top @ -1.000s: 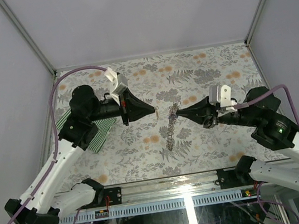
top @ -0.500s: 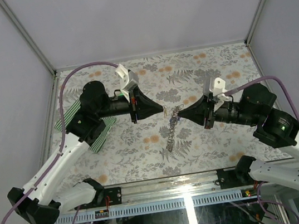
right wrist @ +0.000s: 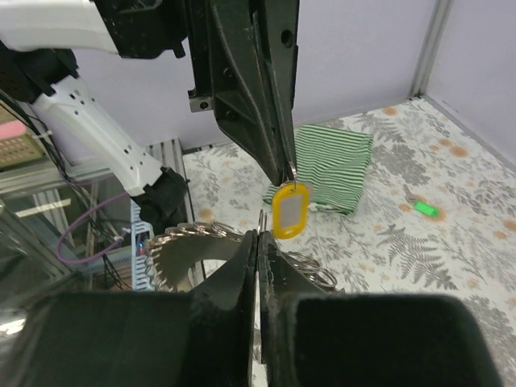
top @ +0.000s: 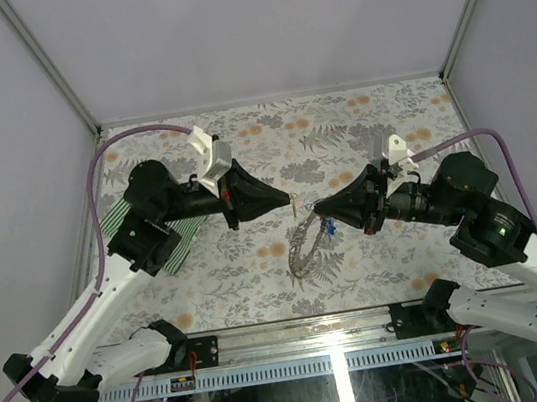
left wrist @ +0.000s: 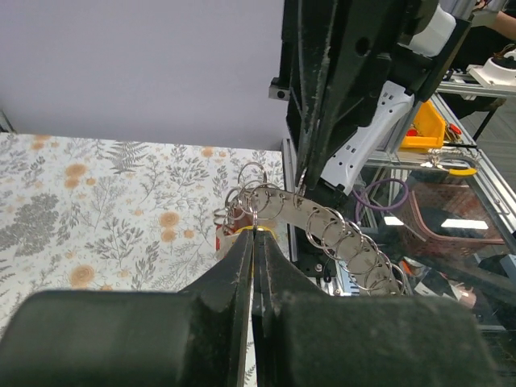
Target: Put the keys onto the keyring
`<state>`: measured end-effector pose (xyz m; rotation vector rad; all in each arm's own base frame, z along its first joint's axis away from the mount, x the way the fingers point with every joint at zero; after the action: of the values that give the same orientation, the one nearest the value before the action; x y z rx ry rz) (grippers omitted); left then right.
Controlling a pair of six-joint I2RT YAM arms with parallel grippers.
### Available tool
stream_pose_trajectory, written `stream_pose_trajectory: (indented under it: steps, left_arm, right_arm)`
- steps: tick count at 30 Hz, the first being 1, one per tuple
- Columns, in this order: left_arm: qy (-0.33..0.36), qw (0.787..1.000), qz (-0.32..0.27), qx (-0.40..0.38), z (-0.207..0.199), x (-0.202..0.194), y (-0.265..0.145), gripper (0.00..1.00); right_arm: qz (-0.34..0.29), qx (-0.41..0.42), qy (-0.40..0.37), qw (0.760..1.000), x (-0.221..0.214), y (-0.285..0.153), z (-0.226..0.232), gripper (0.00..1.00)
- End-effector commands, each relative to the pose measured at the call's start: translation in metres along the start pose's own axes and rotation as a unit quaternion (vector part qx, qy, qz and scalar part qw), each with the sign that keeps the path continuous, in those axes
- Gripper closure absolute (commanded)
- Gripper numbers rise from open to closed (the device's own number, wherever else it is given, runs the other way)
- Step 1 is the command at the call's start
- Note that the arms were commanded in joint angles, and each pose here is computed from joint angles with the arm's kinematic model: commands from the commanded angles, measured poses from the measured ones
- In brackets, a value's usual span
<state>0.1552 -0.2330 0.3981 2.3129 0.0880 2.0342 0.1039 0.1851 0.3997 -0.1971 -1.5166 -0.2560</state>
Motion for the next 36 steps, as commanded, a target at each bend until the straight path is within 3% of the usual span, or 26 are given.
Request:
stream_pose_trajectory:
  steps: [1, 12, 36]
  left_arm:
    - [0.046, 0.998, -0.034, 0.002, -0.008, 0.009, -0.004, 1.0]
    - [0.078, 0.994, -0.059, 0.05, -0.008, 0.001, -0.027, 1.0]
    - [0.124, 0.991, -0.058, 0.008, -0.021, 0.005, -0.051, 1.0]
  right_arm:
    - [-0.081, 0.043, 0.012, 0.996, 0.029, 0.007, 0.011, 1.0]
    - [-0.064, 0.102, 0.054, 0.991, 0.028, 0.036, 0.01, 1.0]
    - [-0.118, 0.124, 0.175, 0.969, 0.026, 0.066, 0.005, 1.0]
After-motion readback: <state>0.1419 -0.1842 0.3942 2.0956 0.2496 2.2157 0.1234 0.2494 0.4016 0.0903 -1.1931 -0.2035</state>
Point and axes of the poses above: each gripper's point midway between its finger pads, its own y axis out along the fingers, its own z axis along the line the jaws close on, x = y × z, the point moved 7 cm from there along -y, back along the fingers, and after that the axes turned 1 degree about -y, right-handed, at the moved point
